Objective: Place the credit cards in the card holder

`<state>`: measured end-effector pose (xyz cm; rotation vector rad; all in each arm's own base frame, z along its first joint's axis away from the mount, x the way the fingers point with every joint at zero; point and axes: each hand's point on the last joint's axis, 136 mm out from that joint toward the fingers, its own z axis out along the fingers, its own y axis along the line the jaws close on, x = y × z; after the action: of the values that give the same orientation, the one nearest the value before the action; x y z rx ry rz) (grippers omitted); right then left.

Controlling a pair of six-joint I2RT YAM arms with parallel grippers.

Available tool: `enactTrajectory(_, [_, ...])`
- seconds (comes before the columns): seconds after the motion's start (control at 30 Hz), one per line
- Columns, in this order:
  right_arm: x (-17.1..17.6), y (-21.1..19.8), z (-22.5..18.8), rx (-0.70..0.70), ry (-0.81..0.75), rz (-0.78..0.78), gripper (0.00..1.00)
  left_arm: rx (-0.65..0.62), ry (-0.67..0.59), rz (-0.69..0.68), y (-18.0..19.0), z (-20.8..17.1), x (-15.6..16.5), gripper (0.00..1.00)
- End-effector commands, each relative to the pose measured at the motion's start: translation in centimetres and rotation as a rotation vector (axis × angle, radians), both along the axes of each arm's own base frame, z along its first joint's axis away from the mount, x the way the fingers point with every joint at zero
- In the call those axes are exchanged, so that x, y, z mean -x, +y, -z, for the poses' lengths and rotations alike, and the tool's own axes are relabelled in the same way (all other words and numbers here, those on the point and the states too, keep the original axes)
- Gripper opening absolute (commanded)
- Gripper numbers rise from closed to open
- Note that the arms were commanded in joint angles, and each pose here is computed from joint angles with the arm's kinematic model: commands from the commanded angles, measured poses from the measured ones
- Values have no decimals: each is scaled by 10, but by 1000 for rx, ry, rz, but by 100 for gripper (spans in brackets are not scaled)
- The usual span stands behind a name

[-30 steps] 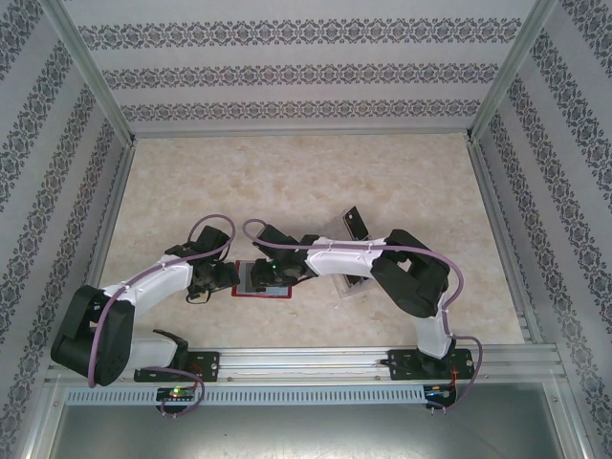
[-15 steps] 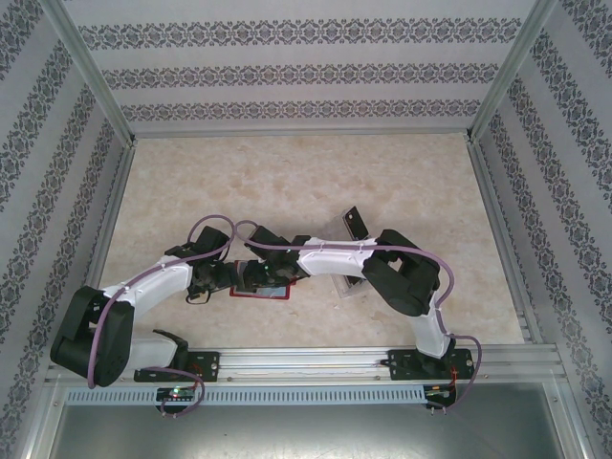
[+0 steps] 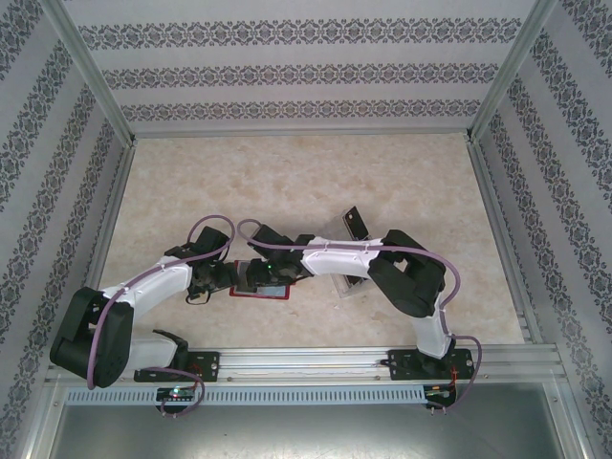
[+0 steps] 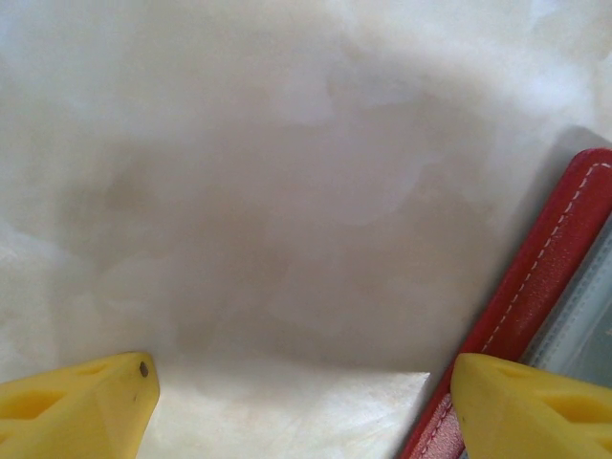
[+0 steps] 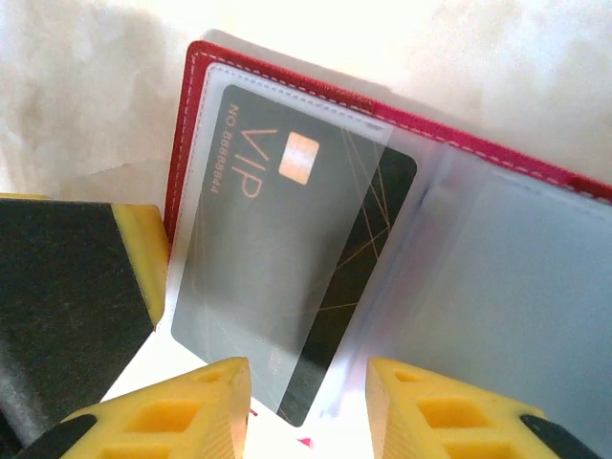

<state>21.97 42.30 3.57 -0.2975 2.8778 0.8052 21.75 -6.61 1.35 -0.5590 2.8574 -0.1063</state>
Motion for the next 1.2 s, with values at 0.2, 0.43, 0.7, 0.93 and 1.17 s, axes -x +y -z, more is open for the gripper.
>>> enactTrajectory(0.2, [-7,-1,-3,9,-16,-1,38,67,38,20,-14,14,10,82])
enactTrajectory(0.43, [-8,5,2,3,-7,-6,38,68,41,21,-15,15,10,82])
enactTrajectory(0.7, [-11,11,2,-8,-3,-5,37,70,41,20,-15,15,11,82])
enactTrajectory(0.93, [-12,19,3,-25,4,-13,37,73,43,19,-15,15,12,82])
enactTrajectory(1.17, [-12,22,2,-36,5,-21,38,74,45,16,-15,16,12,82])
